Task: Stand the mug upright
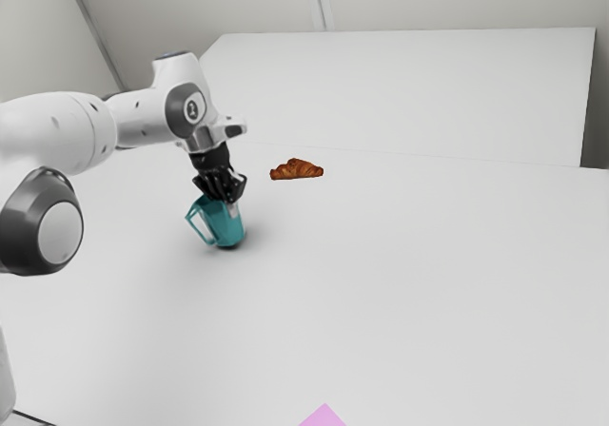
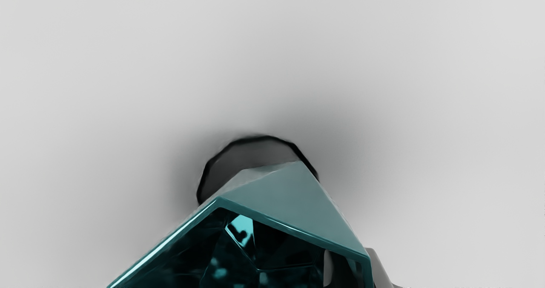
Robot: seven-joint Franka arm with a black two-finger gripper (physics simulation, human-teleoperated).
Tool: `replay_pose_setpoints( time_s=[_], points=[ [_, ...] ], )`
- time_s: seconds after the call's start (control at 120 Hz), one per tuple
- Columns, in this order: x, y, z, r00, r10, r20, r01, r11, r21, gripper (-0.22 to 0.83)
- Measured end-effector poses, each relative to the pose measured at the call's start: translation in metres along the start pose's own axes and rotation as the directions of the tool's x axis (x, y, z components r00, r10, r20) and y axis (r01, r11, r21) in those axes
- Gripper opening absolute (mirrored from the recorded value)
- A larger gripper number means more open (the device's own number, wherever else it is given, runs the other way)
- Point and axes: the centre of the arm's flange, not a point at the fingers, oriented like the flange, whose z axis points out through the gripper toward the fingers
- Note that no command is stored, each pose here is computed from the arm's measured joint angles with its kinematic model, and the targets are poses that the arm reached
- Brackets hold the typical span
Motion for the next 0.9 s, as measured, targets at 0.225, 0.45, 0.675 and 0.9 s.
replay_pose_setpoints(
  time_s=[0.225, 0.45, 0.675, 0.9],
  points=[
    [0.0, 0.004, 0.007, 0.999, -0.05, 0.009, 0.05, 0.999, -0.002, 0.19],
    [0.0, 0.008, -0.002, 0.996, -0.088, -0.009, 0.088, 0.996, -0.007, 0.46],
    [-0.007, 0.016, -0.03, 0.993, -0.107, -0.048, 0.107, 0.994, -0.014, 0.55],
    [-0.077, 0.054, -0.202, 0.968, -0.067, -0.244, 0.071, 0.997, 0.006, 0.58]
  ],
)
